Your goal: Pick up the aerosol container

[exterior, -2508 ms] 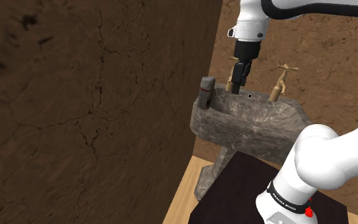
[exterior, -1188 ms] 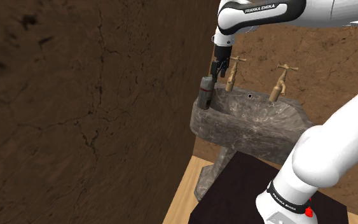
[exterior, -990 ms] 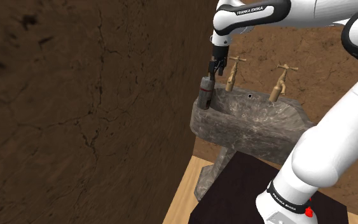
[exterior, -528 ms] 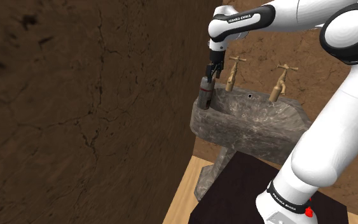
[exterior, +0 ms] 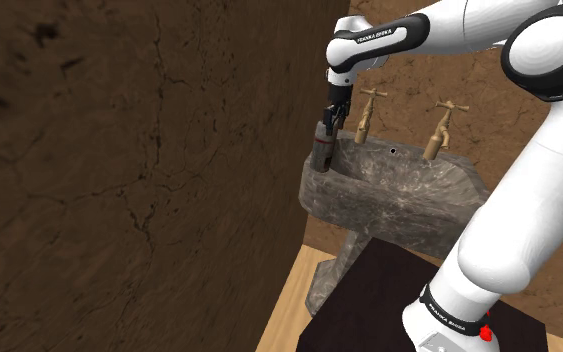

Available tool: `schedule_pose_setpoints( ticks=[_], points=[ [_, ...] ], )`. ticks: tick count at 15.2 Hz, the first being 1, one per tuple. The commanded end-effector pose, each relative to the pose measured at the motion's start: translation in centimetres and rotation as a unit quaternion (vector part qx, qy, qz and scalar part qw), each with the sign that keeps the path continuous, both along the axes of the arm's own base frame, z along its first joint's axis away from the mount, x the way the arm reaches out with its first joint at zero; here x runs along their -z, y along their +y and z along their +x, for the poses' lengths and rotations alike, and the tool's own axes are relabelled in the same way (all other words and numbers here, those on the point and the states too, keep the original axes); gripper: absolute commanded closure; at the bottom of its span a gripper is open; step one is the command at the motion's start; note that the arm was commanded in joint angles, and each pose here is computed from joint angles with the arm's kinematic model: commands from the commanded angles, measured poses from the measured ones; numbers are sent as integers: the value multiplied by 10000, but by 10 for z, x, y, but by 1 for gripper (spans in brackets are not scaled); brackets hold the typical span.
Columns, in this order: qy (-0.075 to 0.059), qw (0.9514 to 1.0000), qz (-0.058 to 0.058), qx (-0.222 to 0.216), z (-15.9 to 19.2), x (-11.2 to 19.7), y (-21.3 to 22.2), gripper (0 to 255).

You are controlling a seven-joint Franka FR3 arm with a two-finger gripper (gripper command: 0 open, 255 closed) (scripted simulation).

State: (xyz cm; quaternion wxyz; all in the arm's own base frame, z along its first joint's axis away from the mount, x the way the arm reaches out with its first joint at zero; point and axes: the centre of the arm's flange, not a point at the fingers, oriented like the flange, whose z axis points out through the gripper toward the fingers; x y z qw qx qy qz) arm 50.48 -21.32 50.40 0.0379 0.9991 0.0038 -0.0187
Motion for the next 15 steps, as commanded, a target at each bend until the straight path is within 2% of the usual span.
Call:
schedule_pose_setpoints(
  ticks=[1, 6, 15],
  points=[
    [16, 10000, 5, -2, 0, 2, 0, 255],
    [16, 10000, 4, -2, -1, 2, 0, 255],
    [16, 10000, 4, -2, -1, -45, 0, 255]
  ],
)
